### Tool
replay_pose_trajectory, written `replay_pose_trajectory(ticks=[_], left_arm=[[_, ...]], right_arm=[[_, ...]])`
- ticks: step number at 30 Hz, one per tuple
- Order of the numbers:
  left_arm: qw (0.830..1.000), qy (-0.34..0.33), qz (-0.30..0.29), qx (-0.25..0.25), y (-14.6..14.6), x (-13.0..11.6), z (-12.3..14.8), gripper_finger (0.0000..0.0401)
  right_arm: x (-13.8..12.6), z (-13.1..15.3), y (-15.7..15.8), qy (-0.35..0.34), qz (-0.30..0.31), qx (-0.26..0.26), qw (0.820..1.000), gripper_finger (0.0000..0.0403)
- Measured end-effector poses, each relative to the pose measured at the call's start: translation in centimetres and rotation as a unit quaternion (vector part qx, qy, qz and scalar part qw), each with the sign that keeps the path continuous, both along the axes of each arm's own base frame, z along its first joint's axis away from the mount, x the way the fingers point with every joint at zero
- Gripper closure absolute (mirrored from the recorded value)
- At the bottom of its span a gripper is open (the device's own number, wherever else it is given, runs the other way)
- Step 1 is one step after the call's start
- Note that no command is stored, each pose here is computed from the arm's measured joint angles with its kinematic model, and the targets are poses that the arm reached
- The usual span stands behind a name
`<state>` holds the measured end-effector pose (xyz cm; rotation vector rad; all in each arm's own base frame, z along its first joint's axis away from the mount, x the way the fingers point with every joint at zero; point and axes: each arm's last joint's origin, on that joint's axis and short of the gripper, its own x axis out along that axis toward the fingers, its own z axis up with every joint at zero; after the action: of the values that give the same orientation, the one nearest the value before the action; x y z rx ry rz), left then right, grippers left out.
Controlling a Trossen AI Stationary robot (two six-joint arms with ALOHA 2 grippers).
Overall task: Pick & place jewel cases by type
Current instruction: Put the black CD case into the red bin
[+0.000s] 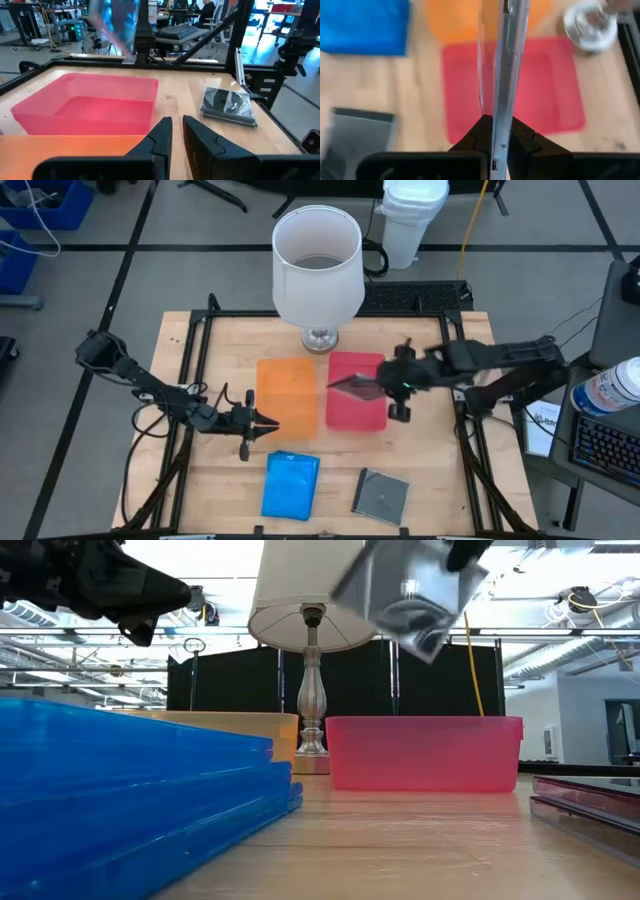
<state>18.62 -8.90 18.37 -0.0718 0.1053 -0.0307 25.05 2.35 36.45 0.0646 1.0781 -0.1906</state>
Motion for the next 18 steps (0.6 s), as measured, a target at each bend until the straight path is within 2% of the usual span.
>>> replay_pose_trajectory(ticks=[5, 8, 13, 18], left_arm=[[1.000, -0.001, -0.002, 0.015, 0.0, 0.0, 0.0, 0.0350], [1.000, -0.001, -0.003, 0.026, 0.0, 0.0, 0.0, 0.0350], [0.999, -0.002, -0.004, 0.036, 0.0, 0.0, 0.0, 0.0350], [0.999, -0.001, -0.010, 0.036, -0.1, 0.0, 0.0, 0.0350]], right_arm=[[2.7, -0.8, -2.7, 0.078, 0.016, 0.042, 0.996, 0.0382], [3.9, -1.4, -3.9, 0.114, 0.034, 0.035, 0.992, 0.0381], [5.1, -2.7, -5.8, 0.148, 0.055, 0.076, 0.985, 0.0382], [6.6, -4.8, -6.9, 0.183, 0.067, 0.085, 0.977, 0.0381]])
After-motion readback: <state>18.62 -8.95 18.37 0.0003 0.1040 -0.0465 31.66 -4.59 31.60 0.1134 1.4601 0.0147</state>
